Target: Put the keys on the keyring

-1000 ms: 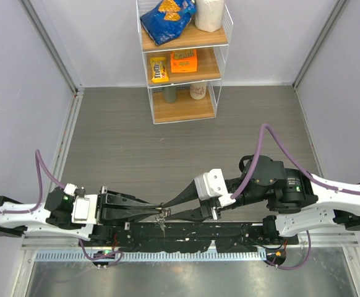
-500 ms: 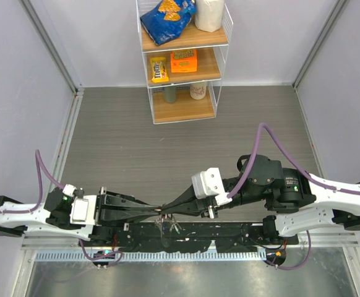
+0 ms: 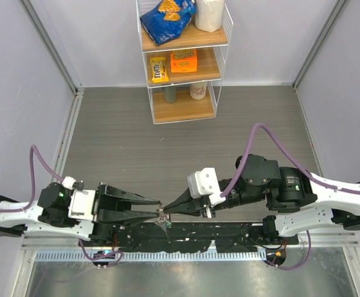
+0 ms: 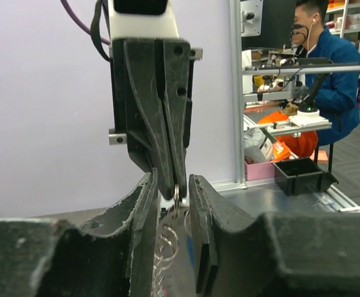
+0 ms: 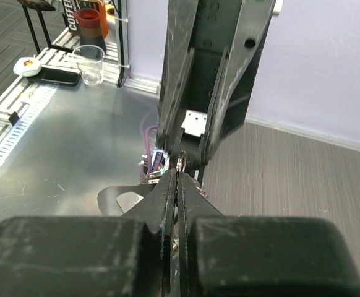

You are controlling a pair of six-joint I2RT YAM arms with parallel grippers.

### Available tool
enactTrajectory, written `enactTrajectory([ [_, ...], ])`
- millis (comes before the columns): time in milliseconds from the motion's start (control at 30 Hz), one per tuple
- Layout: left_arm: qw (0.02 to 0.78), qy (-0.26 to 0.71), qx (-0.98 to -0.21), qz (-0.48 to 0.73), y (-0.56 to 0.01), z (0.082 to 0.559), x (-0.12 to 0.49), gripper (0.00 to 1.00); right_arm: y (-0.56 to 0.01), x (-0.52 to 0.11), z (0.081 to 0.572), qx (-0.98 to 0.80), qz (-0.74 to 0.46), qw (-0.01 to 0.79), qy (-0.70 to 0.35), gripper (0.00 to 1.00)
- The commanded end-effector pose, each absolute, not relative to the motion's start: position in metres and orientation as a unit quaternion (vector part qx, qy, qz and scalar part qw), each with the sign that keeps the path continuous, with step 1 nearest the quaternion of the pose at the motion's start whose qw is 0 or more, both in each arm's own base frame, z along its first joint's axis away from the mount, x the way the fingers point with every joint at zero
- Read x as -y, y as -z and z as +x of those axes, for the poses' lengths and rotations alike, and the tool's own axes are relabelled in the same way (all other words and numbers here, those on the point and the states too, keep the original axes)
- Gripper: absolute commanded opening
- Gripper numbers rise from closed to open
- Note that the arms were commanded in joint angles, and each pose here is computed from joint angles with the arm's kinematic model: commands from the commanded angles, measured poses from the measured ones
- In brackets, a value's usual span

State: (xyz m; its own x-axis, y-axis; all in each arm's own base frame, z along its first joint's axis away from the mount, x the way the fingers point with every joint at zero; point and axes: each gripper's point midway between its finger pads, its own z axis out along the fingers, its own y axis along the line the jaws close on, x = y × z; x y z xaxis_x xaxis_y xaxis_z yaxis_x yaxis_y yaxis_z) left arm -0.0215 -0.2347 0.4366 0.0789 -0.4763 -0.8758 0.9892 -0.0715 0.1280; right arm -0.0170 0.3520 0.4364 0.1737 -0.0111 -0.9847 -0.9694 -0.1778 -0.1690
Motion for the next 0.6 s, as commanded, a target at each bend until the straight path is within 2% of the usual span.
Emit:
enactTrajectory([
  [0,0.588,0.602,-0.351,0.411,-0.446,-0.016,0.23,0.34,-0.453,-0.348,-0.01,-0.437,-0.569,0.495,-0.49,0.05],
  [367,0.529,0.546,-0.482,0.436,-0.415,0.0,0.238,0.36,-0.439,-0.341,-0.001,-0.49,-0.561,0.476,-0.467,0.05],
  [567,0.498,0.533,-0.513,0.453,-0.403,-0.003,0.242,0.36,-0.435,-0.342,0.005,-0.516,-0.552,0.471,-0.455,0.05],
])
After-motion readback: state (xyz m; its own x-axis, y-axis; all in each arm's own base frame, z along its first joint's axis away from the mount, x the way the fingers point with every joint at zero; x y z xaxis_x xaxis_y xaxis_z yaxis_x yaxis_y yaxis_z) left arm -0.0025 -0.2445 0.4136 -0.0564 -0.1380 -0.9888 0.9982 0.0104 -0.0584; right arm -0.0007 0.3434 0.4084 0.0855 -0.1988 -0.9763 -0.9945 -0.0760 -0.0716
